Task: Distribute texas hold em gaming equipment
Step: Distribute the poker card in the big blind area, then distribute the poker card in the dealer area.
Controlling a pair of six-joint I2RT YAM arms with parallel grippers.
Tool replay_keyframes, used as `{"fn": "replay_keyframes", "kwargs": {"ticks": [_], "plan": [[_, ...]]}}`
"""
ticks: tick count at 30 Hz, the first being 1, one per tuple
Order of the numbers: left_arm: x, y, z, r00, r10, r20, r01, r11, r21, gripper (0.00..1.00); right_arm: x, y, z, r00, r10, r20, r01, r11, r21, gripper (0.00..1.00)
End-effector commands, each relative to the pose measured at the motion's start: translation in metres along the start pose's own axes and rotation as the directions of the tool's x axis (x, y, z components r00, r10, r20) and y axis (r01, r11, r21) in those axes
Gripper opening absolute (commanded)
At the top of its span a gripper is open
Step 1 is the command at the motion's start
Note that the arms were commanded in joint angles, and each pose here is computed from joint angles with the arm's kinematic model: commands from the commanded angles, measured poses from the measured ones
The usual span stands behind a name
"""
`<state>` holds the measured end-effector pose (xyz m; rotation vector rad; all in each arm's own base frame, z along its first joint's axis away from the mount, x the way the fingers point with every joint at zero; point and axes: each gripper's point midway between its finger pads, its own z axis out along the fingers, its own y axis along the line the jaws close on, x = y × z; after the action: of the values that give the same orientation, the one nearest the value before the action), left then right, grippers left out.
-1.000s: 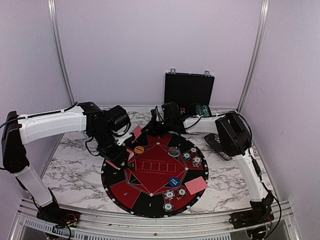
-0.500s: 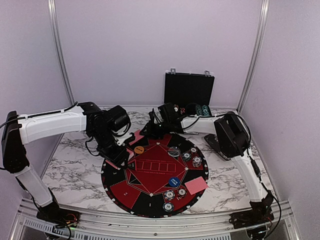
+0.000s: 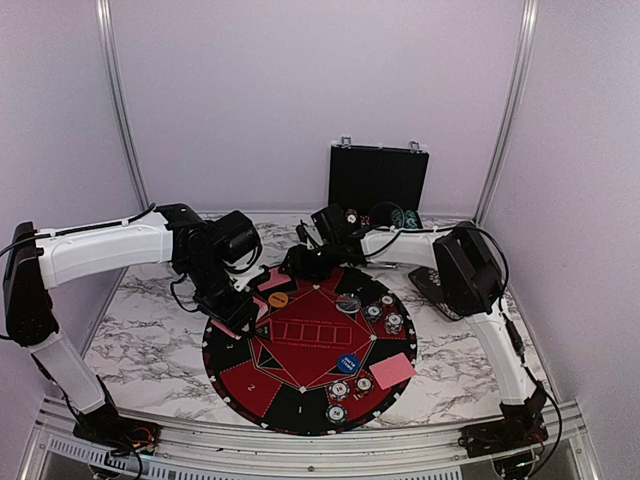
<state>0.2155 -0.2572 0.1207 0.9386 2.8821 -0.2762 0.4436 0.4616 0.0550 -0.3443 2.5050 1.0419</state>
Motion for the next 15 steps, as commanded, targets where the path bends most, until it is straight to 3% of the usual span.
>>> {"fn": "replay_keyframes", "kwargs": {"ticks": [1,15], "plan": [[-0.004,-0.001,-0.011,1.000,-0.004,0.019,0.004,1.000,0.007,0.51,-0.027,0.046,-0.047,0.996,-0.048,0.080,0.055,0.995,-0.081,0.61],[-0.012,-0.005,-0.008,1.000,-0.001,0.018,0.000,1.000,0.011,0.51,0.017,0.096,-0.116,1.000,0.023,0.010,-0.017,0.908,-0.419,0.68]]}}
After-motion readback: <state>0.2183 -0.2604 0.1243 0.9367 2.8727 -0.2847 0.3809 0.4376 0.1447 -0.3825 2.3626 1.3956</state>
